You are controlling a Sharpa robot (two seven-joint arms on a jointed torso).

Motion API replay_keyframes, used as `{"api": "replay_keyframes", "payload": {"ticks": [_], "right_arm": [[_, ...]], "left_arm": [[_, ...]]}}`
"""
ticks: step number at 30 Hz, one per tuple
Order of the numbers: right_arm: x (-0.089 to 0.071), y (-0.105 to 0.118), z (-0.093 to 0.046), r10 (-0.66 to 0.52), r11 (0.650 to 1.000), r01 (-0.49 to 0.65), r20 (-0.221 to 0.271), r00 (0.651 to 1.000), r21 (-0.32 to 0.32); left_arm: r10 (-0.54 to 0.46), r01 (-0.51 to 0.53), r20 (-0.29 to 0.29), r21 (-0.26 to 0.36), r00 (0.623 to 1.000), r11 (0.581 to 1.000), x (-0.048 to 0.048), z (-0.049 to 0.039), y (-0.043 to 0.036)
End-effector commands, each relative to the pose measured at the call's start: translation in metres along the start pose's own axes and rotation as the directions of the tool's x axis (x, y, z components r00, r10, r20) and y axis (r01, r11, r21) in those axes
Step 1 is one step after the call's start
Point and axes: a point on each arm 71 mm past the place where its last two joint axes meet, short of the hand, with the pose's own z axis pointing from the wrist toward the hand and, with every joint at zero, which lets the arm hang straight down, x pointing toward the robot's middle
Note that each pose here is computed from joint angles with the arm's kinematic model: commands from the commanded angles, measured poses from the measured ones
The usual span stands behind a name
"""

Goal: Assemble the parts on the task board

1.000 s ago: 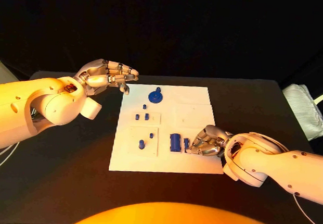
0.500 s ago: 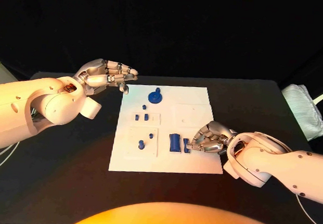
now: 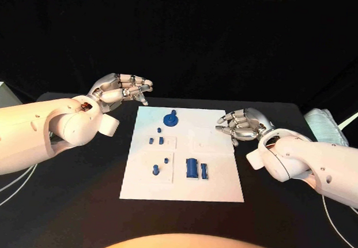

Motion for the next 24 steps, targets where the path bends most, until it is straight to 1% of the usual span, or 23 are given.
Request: {"api": "replay_keyframes", "payload": {"ticks": [1,3,4,6,9,11,12,16,19,24], "right_arm": [[-0.01,0.005,0.012,0.189,0.977,-0.182,0.058,0.98,-0.107],[-0.013,0.004,0.021,0.209,0.973,-0.199,0.078,0.975,-0.121],[-0.014,0.004,0.023,0.213,0.972,-0.202,0.081,0.974,-0.123],[-0.017,0.003,0.032,0.229,0.967,-0.215,0.095,0.969,-0.137],[-0.019,0.004,0.041,0.246,0.961,-0.229,0.106,0.963,-0.155],[-0.02,0.004,0.045,0.255,0.958,-0.236,0.107,0.961,-0.164],[-0.019,0.001,0.043,0.172,0.982,-0.161,0.124,0.977,-0.097],[-0.014,0.003,0.04,0.203,0.976,-0.19,0.131,0.97,-0.106],[-0.007,0.007,0.035,0.251,0.965,-0.235,0.142,0.957,-0.12],[0.011,0.019,0.02,0.383,0.921,-0.359,0.177,0.907,-0.151]], "left_arm": [[-0.054,0.047,0.133,0.056,0.99,0.997,-0.01,0.0053,0.001],[-0.059,0.05,0.168,0.056,0.984,0.997,-0.0134,0.0106,0.0048],[-0.059,0.05,0.175,0.057,0.983,0.997,-0.0141,0.0118,0.0057],[-0.059,0.048,0.206,0.061,0.977,0.997,-0.0169,0.0179,0.0095],[-0.057,0.042,0.234,0.067,0.971,0.997,-0.0193,0.0253,0.0134],[-0.055,0.039,0.245,0.07,0.968,0.997,-0.0202,0.0283,0.0148],[-0.032,0.027,0.177,0.027,0.984,0.999,-0.0144,0.0275,0.0163],[-0.03,0.026,0.187,0.026,0.982,0.999,-0.0105,0.0262,0.0175],[-0.028,0.024,0.203,0.024,0.979,0.999,-0.0046,0.0242,0.0193],[-0.019,0.016,0.252,0.017,0.967,1.0,0.0137,0.0169,0.0241]]}}
